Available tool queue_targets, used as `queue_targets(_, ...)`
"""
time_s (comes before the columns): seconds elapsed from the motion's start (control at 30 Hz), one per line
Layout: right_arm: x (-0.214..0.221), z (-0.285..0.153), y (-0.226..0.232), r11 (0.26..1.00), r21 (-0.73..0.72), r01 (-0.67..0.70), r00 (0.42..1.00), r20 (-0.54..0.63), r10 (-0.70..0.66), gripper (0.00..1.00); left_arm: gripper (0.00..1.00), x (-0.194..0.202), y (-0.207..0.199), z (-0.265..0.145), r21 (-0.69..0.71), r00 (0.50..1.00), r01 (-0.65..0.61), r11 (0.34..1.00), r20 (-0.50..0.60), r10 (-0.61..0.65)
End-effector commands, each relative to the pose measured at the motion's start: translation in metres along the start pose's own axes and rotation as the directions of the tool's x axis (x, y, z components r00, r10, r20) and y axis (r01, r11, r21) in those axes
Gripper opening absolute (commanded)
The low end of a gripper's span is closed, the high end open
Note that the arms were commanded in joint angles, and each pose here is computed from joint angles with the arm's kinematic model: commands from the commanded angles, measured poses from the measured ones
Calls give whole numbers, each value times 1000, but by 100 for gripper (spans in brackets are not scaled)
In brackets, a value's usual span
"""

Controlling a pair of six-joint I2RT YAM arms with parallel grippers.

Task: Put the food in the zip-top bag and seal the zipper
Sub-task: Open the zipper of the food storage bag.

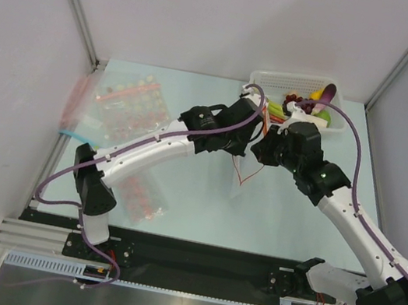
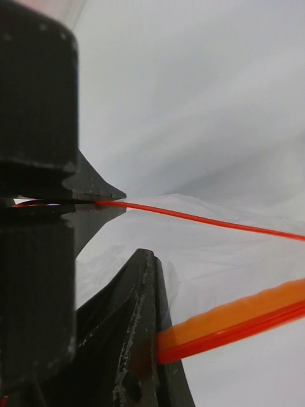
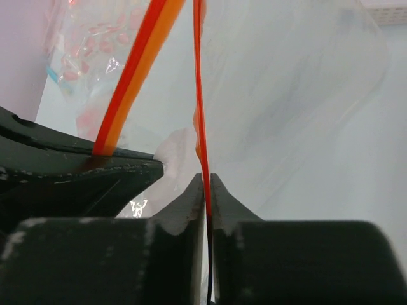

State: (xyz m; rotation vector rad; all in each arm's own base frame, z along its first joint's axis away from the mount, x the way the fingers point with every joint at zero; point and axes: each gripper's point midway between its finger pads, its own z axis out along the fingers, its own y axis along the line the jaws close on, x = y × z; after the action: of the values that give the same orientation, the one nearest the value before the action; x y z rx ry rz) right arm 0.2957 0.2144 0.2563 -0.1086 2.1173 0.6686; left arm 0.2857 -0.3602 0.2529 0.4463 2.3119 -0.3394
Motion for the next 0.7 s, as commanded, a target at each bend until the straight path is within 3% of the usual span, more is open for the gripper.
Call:
queue_targets(0.0, -11, -8, -8, 999, 34, -25, 999, 47, 24, 14, 0, -19, 8, -14, -46, 999, -14, 999, 43, 16)
queue_targets(0.27, 2, -1, -50, 979, 198, -50, 999, -3, 51, 24, 0, -28, 37, -39, -180, 997, -67, 981, 31, 74)
queue_targets(0.4, 3, 4, -57, 975, 212, -61, 998, -11, 65, 40, 0, -28, 48, -46, -232, 996, -85, 969, 18, 92)
queue_targets(0.67, 7, 7, -86, 951, 291, -106, 992, -32, 120, 47, 0, -17, 72, -48, -345, 993, -120, 931, -32, 116)
